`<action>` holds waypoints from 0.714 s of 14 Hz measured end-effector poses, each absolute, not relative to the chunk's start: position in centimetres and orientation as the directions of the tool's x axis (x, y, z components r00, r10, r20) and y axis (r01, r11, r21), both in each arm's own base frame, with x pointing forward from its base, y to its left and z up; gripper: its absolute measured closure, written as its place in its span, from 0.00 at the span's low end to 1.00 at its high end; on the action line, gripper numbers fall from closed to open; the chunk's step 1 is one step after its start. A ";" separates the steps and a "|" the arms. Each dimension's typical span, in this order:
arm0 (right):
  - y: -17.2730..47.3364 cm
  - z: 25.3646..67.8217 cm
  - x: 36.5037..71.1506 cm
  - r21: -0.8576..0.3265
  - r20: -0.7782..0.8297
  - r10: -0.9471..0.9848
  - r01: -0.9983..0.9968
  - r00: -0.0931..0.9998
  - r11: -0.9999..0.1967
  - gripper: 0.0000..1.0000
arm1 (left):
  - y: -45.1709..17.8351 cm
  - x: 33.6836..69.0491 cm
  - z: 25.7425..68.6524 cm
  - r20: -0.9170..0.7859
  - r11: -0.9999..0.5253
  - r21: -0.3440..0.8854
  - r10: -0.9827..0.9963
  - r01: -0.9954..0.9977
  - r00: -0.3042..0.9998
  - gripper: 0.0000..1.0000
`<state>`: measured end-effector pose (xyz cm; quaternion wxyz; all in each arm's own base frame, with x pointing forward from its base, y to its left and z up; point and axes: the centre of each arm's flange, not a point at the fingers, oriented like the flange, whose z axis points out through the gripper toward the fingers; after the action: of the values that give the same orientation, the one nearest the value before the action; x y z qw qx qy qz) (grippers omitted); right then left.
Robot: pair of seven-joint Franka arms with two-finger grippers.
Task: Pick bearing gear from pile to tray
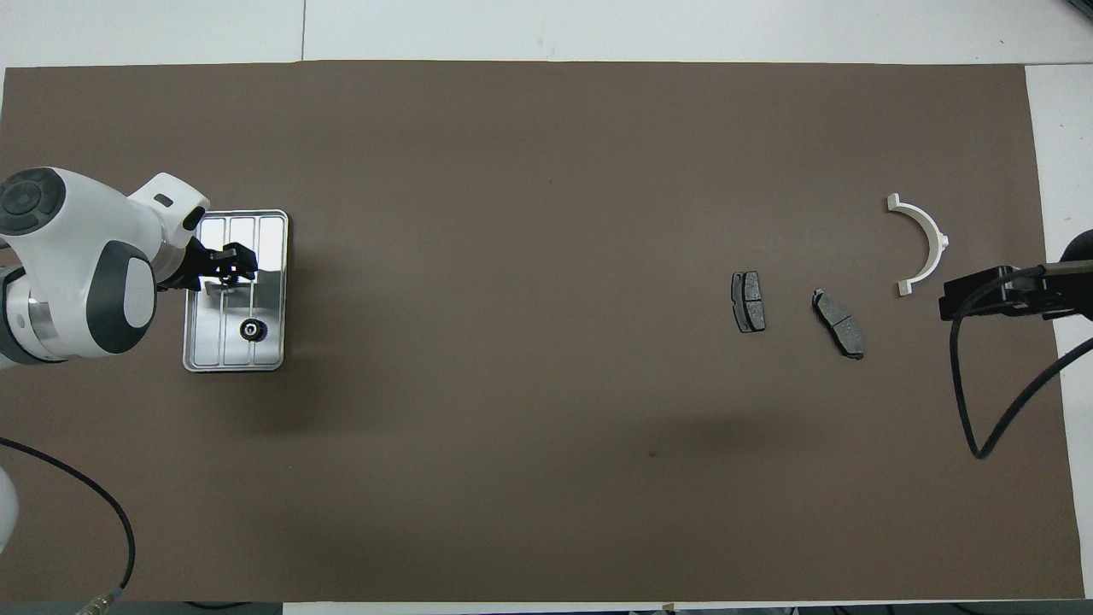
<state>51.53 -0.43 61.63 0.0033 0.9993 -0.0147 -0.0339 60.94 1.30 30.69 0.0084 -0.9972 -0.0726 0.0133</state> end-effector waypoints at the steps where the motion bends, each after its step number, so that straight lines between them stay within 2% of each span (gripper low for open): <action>1: -0.6 61.6 51.5 0.007 -0.068 -0.031 -0.030 0.997 -1.000 0.00 | 1.4 61.1 31.5 -0.035 -0.989 -0.020 0.146 0.146 0.989 0.10; 3: -1.2 61.6 51.5 0.006 -0.068 -0.033 -0.033 0.997 -0.999 0.00 | 1.5 61.3 34.2 -0.044 -0.989 -0.023 0.150 0.149 0.988 0.00; 10: -2.0 61.1 51.4 0.006 -0.079 -0.039 -0.039 0.996 -0.999 0.00 | 1.3 58.0 44.6 -0.091 -0.988 -0.033 0.150 0.148 0.984 0.00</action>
<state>51.44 -2.02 61.09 0.0020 0.9990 -0.0196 -0.0395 58.00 1.25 44.58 0.0128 -0.9960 -0.0748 0.0468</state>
